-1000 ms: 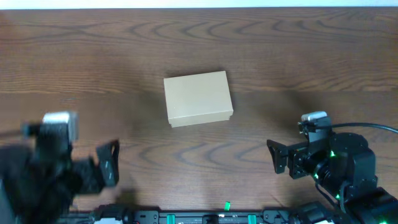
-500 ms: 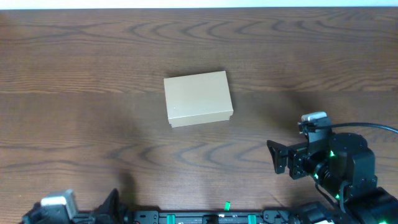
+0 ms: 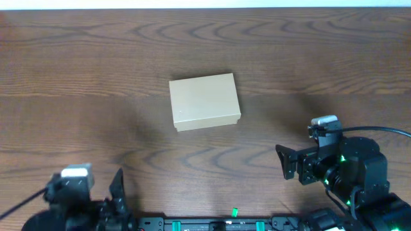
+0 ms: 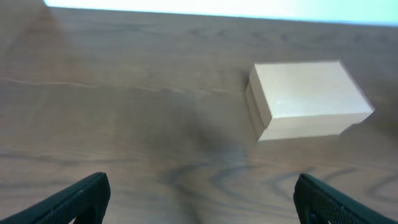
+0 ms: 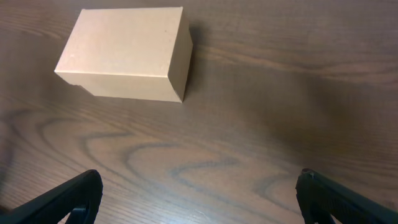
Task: Pack container
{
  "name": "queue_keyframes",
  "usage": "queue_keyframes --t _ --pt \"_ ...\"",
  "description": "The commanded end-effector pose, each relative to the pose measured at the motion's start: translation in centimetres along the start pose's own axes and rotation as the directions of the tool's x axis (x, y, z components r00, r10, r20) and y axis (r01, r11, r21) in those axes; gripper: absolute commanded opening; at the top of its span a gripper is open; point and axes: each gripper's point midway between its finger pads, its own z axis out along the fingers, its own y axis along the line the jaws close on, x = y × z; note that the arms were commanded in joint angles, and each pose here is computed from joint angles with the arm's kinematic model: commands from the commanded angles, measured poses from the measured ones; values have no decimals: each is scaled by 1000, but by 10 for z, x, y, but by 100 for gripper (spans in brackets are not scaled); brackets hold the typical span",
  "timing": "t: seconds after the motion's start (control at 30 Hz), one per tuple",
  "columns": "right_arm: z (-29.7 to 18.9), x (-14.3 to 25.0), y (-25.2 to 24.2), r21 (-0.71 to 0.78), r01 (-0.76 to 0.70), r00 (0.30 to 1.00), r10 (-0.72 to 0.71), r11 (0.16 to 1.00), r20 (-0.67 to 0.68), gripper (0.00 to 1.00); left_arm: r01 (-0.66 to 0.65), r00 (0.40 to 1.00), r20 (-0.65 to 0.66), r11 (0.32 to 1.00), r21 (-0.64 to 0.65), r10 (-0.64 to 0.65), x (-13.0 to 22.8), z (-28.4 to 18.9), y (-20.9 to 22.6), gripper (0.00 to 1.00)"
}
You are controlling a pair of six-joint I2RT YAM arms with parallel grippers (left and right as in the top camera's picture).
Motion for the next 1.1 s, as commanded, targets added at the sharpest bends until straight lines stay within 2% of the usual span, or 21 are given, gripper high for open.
queue_keyframes --t 0.0,0.17,0.43,0.73,1.07 --pt "1 1 -4 18 -18 1000 18 1000 0 99 -71 997 -31 997 31 72 10 25 -4 95" --pt "1 1 -4 18 -18 1000 18 1000 0 99 -156 988 2 987 36 156 19 57 -3 95" --pt "1 1 -4 18 -18 1000 18 1000 0 99 -271 962 44 962 25 270 53 82 -2 95" --pt "1 1 -4 18 -18 1000 18 1000 0 99 -263 965 23 964 27 263 88 119 1 95" --pt "1 1 -4 18 -18 1000 18 1000 0 99 -110 993 -41 993 -47 108 116 143 17 95"
